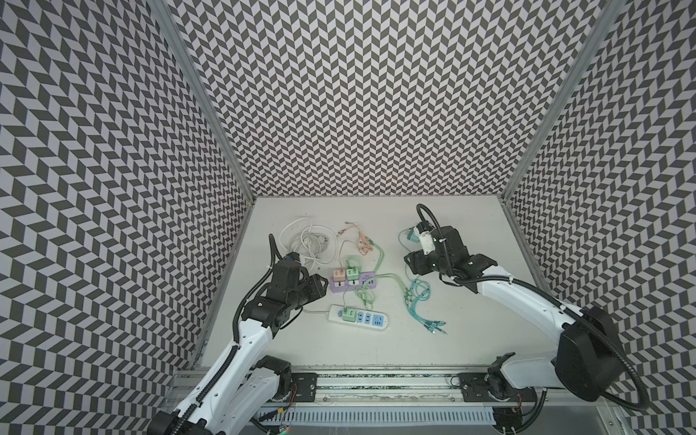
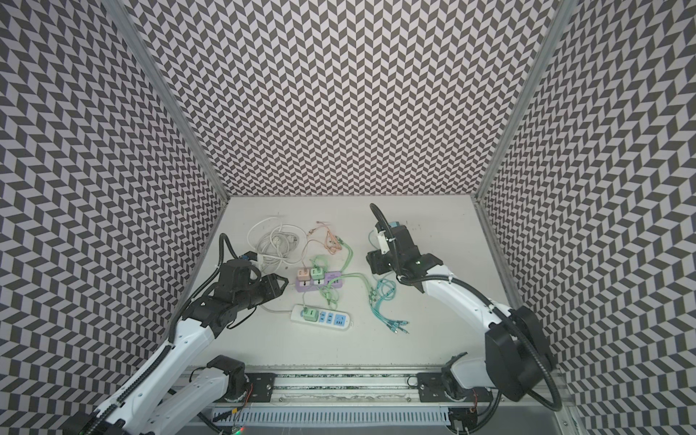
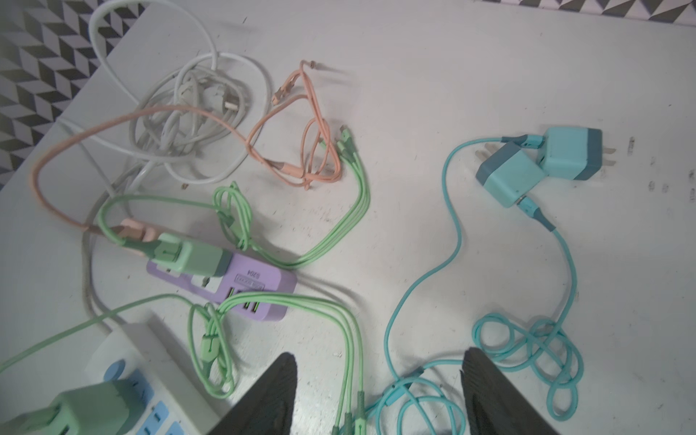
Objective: Insert the plug
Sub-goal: 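Open the right gripper and lift it toward the teal chargers while the left draws back, then lower the right gripper and close it on the nearer teal charger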
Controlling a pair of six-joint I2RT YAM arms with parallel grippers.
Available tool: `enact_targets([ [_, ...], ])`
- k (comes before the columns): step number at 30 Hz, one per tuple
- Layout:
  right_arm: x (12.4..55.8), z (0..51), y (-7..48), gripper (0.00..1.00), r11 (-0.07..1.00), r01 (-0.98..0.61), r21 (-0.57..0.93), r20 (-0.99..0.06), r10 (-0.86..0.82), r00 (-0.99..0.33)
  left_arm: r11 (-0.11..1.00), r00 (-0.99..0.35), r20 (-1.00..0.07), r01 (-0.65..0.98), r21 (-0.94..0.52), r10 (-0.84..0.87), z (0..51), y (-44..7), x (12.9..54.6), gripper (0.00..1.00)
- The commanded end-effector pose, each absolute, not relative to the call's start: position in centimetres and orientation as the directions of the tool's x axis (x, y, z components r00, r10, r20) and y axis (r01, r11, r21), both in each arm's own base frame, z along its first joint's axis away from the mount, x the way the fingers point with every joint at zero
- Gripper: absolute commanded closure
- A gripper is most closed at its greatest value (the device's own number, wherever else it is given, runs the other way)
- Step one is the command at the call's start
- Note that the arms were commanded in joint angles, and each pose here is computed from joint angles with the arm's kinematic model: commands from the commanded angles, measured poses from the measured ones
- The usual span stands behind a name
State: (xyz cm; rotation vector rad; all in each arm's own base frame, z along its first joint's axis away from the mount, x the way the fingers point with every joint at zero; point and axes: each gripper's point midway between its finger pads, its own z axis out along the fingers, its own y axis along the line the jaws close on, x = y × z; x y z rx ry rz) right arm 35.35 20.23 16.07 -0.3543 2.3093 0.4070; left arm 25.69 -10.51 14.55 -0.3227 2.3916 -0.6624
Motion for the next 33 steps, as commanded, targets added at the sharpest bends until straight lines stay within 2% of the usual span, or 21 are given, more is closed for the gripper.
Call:
enact_targets([
  [1, 38.7, 17.5, 19.8, 0.31, 0.93, -0.302, 0.208, -0.777, -0.031, -0.628, 0.842, -0.754, -0.558, 0.014, -0.539, -0.345, 16.5, -10.7, 26.8, 0.48],
  [6, 41.9, 16.0, 19.0, 0.32, 0.942, -0.291, 0.167, -0.779, -0.055, -0.624, 0.837, -0.752, -0.564, 0.029, -0.546, -0.342, 16.7, -10.2, 27.8, 0.48],
  [13, 45.8, 12.7, 18.2, 0.42, 0.929, -0.363, 0.072, -0.755, -0.187, -0.628, 0.831, -0.755, -0.569, 0.058, -0.553, -0.326, 16.8, -10.1, 28.4, 0.47],
  [19, 48.2, 9.2, 17.3, 0.41, 0.913, -0.407, 0.038, -0.703, -0.265, -0.659, 0.819, -0.751, -0.578, 0.088, -0.566, -0.319, 17.1, -10.5, 27.9, 0.45],
  [25, 49.8, 7.3, 15.9, 0.41, 0.915, -0.396, 0.08, -0.685, -0.238, -0.688, 0.803, -0.743, -0.586, 0.114, -0.585, -0.322, 17.7, -10.8, 27.4, 0.45],
  [33, 51.1, 5.8, 15.5, 0.35, 0.9, -0.421, 0.11, -0.657, -0.252, -0.711, 0.79, -0.742, -0.586, 0.126, -0.6, -0.326, 17.8, -11.1, 27.1, 0.45],
])
